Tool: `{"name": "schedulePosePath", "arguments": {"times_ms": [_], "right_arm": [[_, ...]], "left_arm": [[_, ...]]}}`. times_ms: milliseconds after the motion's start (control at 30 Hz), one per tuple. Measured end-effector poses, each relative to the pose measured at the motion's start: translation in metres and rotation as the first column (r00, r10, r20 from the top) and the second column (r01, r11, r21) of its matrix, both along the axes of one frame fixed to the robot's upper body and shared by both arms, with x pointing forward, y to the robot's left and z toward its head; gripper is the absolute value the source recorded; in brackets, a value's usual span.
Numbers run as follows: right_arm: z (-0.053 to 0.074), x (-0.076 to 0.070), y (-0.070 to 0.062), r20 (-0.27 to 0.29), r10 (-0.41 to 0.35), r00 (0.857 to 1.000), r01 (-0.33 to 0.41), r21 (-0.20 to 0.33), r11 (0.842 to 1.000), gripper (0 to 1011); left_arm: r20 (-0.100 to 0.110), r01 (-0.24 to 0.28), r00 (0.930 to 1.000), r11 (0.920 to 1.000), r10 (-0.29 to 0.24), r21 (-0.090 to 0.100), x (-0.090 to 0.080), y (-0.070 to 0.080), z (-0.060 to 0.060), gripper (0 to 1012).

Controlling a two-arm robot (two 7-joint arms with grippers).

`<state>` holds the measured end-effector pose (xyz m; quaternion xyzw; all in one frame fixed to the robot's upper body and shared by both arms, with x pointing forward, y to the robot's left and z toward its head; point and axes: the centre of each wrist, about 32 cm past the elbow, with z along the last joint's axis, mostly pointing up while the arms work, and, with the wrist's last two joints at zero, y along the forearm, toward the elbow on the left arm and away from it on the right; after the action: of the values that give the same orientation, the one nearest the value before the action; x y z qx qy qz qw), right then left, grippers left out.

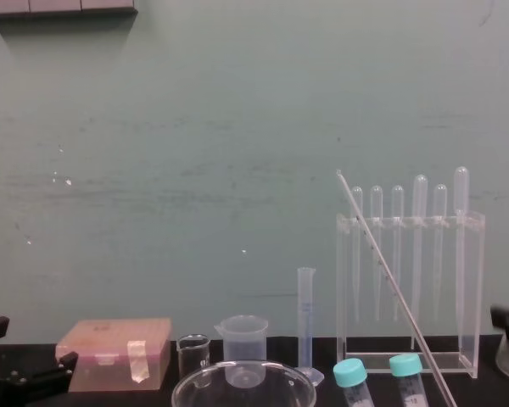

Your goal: Hold the thermometer with one hand and immerse one end into the beaker, then reinsert it into the test tube rack.

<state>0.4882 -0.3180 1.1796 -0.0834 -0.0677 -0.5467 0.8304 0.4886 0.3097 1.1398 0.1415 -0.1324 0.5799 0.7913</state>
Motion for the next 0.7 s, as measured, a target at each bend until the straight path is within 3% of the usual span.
{"name": "schedulePosePath", "arguments": {"times_ms": [33, 167, 233, 333, 367, 467, 600, 700], "right_arm": [[0.0, 0.0, 0.0, 0.0, 0.0, 1.0, 0.0, 0.0, 1.0, 1002], [0.031, -0.002, -0.004, -0.052, 0.105, 0.993, -0.098, 0.126, 0.987, 1002], [0.04, -0.002, -0.004, -0.069, 0.145, 0.987, -0.132, 0.159, 0.978, 1002], [0.053, -0.002, -0.003, -0.098, 0.223, 0.97, -0.2, 0.204, 0.958, 1002], [0.059, -0.001, -0.002, -0.108, 0.264, 0.958, -0.236, 0.224, 0.946, 1002], [0.067, 0.001, 0.001, -0.118, 0.322, 0.939, -0.287, 0.244, 0.926, 1002], [0.076, 0.01, 0.011, -0.131, 0.414, 0.901, -0.373, 0.252, 0.893, 1002], [0.078, 0.016, 0.017, -0.143, 0.437, 0.888, -0.395, 0.248, 0.884, 1002]], "left_arm": [[0.0, 0.0, 1.0, 1.0, 0.0, 0.0, 0.0, 0.0, 0.0, 1007], [0.0, 0.0, 1.0, 1.0, 0.0, 0.0, 0.0, 0.0, 0.0, 1008], [0.0, 0.0, 1.0, 1.0, 0.0, 0.0, 0.0, 0.0, 0.0, 1008], [0.0, 0.0, 1.0, 1.0, 0.0, 0.0, 0.0, 0.0, 0.0, 1008], [0.0, 0.0, 1.0, 1.0, 0.0, 0.0, 0.0, 0.0, 0.0, 1008], [0.0, 0.0, 1.0, 1.0, 0.0, 0.0, 0.0, 0.0, 0.0, 1008], [0.0, 0.0, 1.0, 1.0, 0.0, 0.0, 0.0, 0.0, 0.0, 1008], [0.0, 0.0, 1.0, 1.0, 0.0, 0.0, 0.0, 0.0, 0.0, 1008]]}}
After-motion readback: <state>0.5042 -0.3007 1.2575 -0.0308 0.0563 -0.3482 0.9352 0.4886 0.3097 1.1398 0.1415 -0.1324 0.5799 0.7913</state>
